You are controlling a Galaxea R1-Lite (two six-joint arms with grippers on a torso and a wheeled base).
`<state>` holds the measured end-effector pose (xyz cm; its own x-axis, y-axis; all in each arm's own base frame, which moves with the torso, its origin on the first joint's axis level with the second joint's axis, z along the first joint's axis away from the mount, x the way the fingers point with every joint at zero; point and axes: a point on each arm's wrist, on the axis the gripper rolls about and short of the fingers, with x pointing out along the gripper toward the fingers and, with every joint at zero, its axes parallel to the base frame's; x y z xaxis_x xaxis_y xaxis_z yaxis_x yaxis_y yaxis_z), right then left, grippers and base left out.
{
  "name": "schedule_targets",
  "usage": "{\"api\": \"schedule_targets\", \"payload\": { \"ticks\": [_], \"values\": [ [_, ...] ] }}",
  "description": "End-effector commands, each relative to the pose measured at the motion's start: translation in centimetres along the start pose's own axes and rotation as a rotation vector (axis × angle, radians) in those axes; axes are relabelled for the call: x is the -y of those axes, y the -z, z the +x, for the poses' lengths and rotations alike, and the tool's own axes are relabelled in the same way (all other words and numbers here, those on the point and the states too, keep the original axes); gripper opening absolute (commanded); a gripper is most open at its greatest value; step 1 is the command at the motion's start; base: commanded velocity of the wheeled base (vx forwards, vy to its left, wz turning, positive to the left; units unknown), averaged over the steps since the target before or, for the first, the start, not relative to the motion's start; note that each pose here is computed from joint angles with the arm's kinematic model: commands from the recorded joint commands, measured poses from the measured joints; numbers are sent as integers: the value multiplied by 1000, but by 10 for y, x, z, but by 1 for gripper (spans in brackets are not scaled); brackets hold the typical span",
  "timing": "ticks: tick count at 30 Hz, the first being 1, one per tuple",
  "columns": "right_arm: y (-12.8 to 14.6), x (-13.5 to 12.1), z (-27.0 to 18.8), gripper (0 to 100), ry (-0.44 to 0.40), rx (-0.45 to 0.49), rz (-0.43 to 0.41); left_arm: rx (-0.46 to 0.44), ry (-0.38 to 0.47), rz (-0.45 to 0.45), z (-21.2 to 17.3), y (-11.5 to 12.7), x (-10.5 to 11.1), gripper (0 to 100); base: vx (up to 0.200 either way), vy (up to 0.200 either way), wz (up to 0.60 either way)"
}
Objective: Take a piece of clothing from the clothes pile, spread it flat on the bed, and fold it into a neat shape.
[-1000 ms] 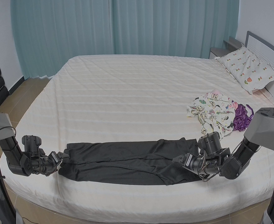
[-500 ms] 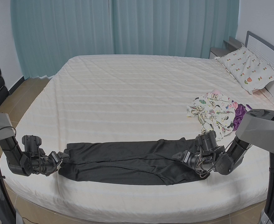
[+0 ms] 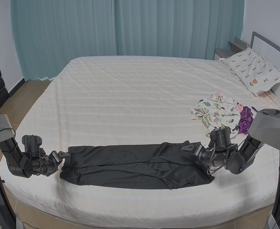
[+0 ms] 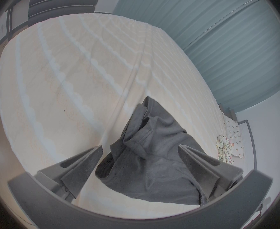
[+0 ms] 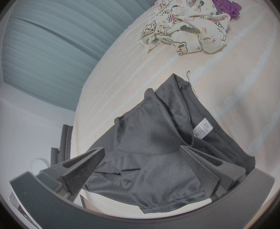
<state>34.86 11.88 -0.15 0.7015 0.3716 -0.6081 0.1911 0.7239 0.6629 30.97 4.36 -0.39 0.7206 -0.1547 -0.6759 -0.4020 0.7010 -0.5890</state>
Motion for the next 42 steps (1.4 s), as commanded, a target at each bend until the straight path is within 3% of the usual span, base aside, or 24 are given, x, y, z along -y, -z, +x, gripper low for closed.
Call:
{"api": "schedule_targets", "payload": {
  "ticks": [1, 5, 14, 27, 42],
  "values": [
    [7, 16, -3, 100, -30, 14, 59, 51, 36, 16, 2, -11, 17, 100, 0, 0, 0],
    [15, 19, -8, 100, -67, 32, 53, 139, 38, 25, 14, -30, 41, 100, 0, 0, 0],
    [17, 19, -9, 100, -72, 27, 48, 83, 10, 26, 60, -57, 64, 100, 0, 0, 0],
    [20, 18, -4, 100, -74, 19, 42, 40, -17, 87, 85, -42, 61, 100, 0, 0, 0],
    [21, 18, -3, 100, -75, 16, 40, 67, -89, 124, 92, -38, 53, 100, 0, 0, 0]
  ]
}}
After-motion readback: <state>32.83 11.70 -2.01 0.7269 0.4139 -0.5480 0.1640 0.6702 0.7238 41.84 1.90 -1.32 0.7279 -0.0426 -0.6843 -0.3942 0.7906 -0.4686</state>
